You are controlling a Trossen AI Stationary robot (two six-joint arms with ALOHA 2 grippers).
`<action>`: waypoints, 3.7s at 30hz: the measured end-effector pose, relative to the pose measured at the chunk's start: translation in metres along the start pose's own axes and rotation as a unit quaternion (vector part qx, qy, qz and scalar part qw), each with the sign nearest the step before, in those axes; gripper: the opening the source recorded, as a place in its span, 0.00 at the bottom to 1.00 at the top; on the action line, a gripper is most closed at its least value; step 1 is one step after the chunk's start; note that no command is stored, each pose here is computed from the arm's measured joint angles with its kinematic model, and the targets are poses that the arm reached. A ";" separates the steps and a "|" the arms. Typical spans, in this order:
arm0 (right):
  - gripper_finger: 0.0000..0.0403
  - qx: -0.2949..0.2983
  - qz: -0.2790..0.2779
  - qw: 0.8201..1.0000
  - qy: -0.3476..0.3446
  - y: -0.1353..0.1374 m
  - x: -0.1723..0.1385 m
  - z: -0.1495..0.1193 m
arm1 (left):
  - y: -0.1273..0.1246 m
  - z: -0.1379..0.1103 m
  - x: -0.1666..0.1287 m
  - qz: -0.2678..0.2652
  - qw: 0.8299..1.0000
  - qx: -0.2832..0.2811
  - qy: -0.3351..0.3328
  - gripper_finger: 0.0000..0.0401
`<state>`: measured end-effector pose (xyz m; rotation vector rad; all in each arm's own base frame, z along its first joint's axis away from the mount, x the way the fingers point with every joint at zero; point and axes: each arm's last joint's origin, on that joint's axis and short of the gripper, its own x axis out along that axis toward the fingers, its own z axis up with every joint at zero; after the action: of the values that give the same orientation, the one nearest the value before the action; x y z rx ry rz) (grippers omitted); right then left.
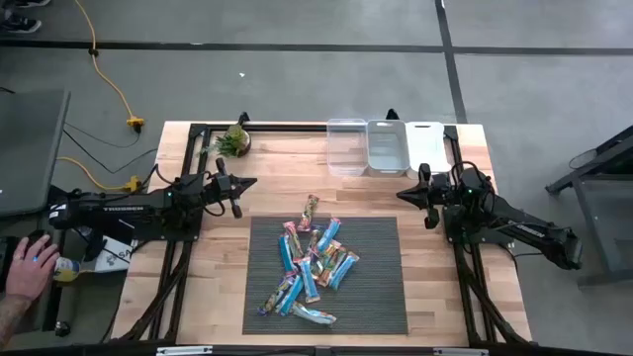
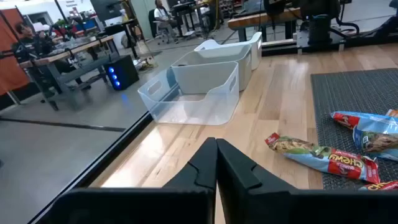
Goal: Pick and place Granola Bars by type
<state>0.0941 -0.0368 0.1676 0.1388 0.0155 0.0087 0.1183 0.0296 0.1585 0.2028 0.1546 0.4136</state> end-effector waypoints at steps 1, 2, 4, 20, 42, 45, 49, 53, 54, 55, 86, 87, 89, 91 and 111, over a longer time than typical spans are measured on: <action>0.00 0.000 0.000 1.000 0.000 0.000 0.000 0.000 | 0.000 0.000 0.000 0.000 1.000 0.000 0.000 0.00; 0.00 0.000 0.000 1.000 0.000 0.000 0.000 0.000 | 0.000 0.000 0.000 0.000 1.000 0.000 0.000 0.00; 0.00 0.000 0.000 1.000 0.000 0.000 0.000 0.000 | 0.000 0.000 0.000 0.000 1.000 0.000 0.000 0.00; 0.00 0.000 0.000 1.000 0.000 0.000 0.000 0.000 | 0.000 0.000 0.000 0.000 1.000 0.000 0.000 0.00; 0.00 0.000 0.000 1.000 0.000 0.000 0.000 0.000 | 0.000 0.000 0.000 0.000 1.000 0.000 0.000 0.00; 0.00 0.000 0.000 1.000 0.000 0.000 0.000 0.000 | 0.000 0.000 0.000 0.000 1.000 0.000 0.000 0.00; 0.00 0.000 0.000 1.000 0.000 0.000 0.000 0.000 | 0.000 0.000 0.000 0.000 1.000 0.000 0.000 0.00; 0.00 0.000 0.000 1.000 0.000 0.000 0.000 0.000 | 0.000 0.000 0.000 0.000 1.000 0.000 0.000 0.00; 0.00 0.000 0.000 1.000 0.000 0.000 0.000 0.000 | 0.000 0.000 0.000 0.000 1.000 0.000 0.000 0.00; 0.00 0.000 0.000 1.000 0.000 0.000 0.000 0.000 | 0.000 0.000 0.000 0.000 1.000 0.000 0.000 0.00; 0.00 0.000 0.000 1.000 0.000 0.000 0.000 0.000 | 0.000 0.000 0.000 0.000 1.000 0.000 0.000 0.00; 0.00 0.000 0.000 1.000 0.000 0.000 0.000 0.000 | 0.000 0.000 0.000 0.000 1.000 0.000 0.000 0.00; 0.00 0.000 0.000 1.000 0.000 0.000 0.000 0.000 | 0.000 0.000 0.000 0.000 1.000 0.000 0.000 0.00; 0.00 0.000 0.000 1.000 0.000 0.000 0.000 0.000 | 0.000 0.000 0.000 0.000 1.000 0.000 0.000 0.00; 0.00 0.069 0.006 0.997 -0.018 0.001 0.000 0.004 | 0.000 0.000 0.000 0.000 1.000 0.000 0.000 0.00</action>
<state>0.0942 -0.0366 0.1716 0.2765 -0.0216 0.0177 0.1183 0.0296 0.1585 0.2029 0.1546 0.4129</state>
